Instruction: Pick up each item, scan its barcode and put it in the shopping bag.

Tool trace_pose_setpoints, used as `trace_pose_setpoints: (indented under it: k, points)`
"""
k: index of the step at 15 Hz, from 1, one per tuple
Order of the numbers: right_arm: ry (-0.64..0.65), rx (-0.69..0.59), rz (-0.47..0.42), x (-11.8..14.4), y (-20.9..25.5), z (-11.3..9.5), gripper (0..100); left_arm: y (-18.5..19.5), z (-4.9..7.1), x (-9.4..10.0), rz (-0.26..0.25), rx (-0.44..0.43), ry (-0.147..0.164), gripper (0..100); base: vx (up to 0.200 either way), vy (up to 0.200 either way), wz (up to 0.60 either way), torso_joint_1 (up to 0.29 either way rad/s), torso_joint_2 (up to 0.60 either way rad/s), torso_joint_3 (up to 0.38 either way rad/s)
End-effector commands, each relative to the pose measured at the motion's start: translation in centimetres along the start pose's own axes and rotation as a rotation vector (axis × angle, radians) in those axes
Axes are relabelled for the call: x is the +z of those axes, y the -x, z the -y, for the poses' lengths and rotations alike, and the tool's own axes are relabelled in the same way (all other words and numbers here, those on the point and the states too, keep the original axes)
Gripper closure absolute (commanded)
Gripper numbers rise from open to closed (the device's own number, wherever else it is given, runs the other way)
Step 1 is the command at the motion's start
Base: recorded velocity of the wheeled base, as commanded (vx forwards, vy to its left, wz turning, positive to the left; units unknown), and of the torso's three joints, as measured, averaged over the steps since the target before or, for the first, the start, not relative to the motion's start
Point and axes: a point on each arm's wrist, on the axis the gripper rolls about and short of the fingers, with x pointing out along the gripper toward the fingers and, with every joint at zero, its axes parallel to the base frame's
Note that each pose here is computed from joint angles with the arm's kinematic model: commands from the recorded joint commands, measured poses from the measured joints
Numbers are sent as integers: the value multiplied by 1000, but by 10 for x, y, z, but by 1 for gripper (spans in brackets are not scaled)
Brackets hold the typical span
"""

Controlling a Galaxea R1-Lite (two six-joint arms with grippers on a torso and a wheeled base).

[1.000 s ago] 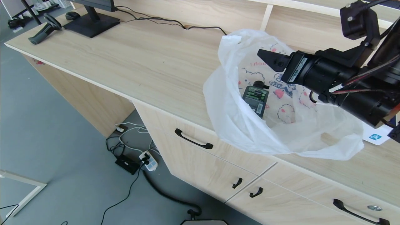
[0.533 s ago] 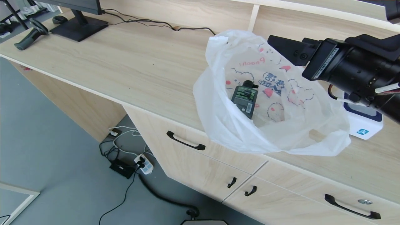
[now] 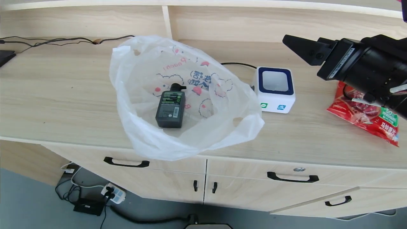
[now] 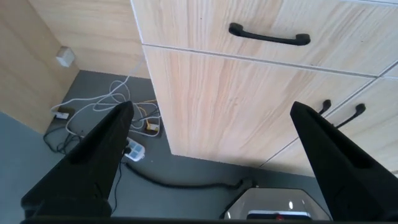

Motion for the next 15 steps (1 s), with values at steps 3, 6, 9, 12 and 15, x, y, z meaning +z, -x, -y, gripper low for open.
trace_pose_setpoints:
  k: [3,6,9,12,15]
  points:
    - [6,-27,4,1,0,8,0,0,0,0,0,0,0,0,0,0,-600,-1,2,6]
    - [4,-31,38,11,1,8,0,0,0,0,-3,0,0,0,0,0,0,0,0,0]
    - [9,-49,30,22,-2,31,0,0,0,0,-3,0,1,0,0,0,0,0,0,0]
    - [-85,-129,-35,40,-35,74,0,0,0,0,-1,-2,0,0,0,0,0,0,0,0]
    - [-120,-299,-187,49,-71,102,0,0,0,0,-3,0,-2,0,0,0,0,0,0,0]
